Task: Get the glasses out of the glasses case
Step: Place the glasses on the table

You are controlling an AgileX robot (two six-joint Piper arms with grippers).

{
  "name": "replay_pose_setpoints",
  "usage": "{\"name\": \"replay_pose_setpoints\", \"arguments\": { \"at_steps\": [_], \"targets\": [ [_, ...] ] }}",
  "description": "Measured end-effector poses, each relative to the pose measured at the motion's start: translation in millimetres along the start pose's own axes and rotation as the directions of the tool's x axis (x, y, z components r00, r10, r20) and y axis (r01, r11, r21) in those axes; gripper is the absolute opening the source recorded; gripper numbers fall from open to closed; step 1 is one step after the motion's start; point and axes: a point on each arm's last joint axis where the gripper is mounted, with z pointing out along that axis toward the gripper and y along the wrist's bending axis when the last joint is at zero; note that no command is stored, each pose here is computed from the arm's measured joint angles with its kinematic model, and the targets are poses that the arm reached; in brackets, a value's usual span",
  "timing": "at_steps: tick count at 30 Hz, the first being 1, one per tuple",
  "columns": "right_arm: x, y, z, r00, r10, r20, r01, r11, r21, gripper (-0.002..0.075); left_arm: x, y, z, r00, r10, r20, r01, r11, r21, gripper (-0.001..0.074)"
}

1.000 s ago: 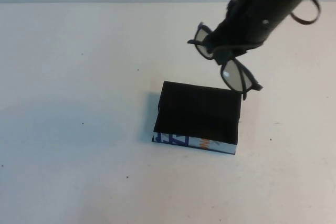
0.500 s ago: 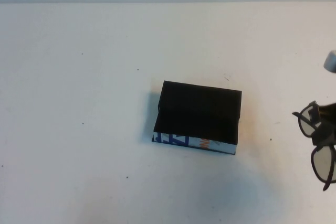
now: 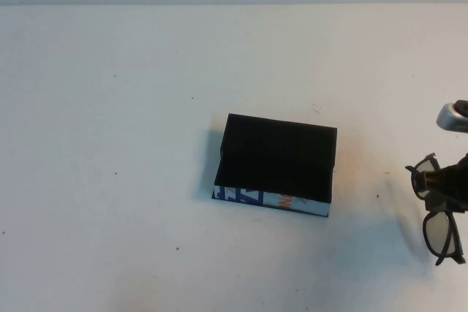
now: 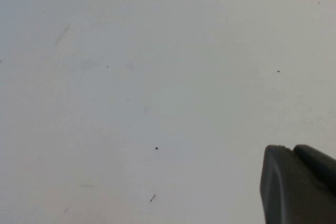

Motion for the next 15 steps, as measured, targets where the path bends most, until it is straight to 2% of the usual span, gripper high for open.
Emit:
{"name": "replay_pose_setpoints", "arguments": {
  "at_steps": [6,12,15],
  "targets": [
    [-7.3,-3.5,14.2,1.0,0.006,0.005,-0.006,1.0,0.014,0.0066,0.0,0.0,0.0,1.0,0.0,0.0,0.0,1.0,0.0,-0.0005],
    [-14.8,-2.6,12.6,0.999,0.003,0.043,-0.004,1.0,0.014,0.021,0.0,0.0,0.0,1.0,0.0,0.0,0.0,1.0,0.0,-0.0005],
    [-19.4,-0.9,10.5,0.999,0.0,0.044,0.0,1.0,0.008,0.0236,0.0,0.0,0.0,1.0,0.0,0.0,0.0,1.0,0.0,-0.0005]
  ]
}}
